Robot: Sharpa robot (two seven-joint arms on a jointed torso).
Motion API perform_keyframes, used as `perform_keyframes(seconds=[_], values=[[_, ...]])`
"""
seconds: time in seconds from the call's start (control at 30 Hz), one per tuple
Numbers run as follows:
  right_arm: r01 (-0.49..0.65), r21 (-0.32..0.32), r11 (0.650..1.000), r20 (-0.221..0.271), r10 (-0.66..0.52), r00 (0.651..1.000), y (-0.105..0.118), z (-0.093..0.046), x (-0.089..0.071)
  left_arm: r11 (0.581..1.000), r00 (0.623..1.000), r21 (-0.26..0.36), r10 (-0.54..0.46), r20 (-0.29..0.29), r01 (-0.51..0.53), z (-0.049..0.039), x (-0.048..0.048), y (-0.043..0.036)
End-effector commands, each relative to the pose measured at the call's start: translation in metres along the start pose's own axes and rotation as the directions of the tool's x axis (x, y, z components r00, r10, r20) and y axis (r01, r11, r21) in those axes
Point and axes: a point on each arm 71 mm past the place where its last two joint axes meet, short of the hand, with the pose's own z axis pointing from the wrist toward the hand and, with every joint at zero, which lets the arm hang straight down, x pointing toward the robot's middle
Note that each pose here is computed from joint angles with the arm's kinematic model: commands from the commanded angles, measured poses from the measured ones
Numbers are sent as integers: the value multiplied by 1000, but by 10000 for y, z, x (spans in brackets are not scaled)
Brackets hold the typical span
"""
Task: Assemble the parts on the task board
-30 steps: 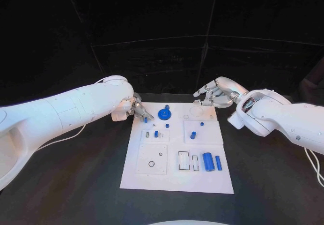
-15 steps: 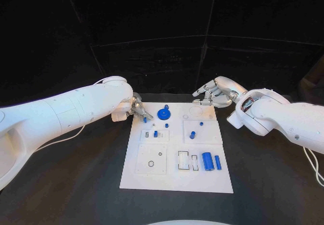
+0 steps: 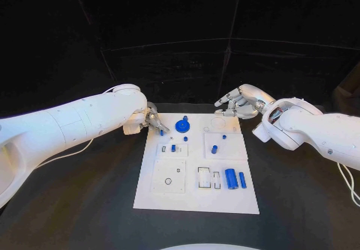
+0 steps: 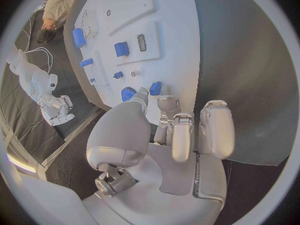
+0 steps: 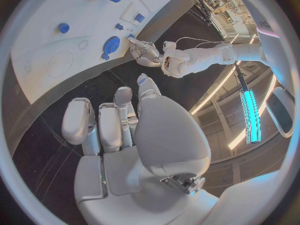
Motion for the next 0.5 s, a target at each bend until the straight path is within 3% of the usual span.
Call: perform_keyframes(seconds=[0.03,0.5], values=[[1,-11,1000,-5,-1,1000,17,6,-1,1000,1000,-3,6,13,-6,-15,-18,-3],[1,-9,1000,-7,-1,1000,16,13,3,1000,1000,3,3,26,-3,-43,-31,-12]])
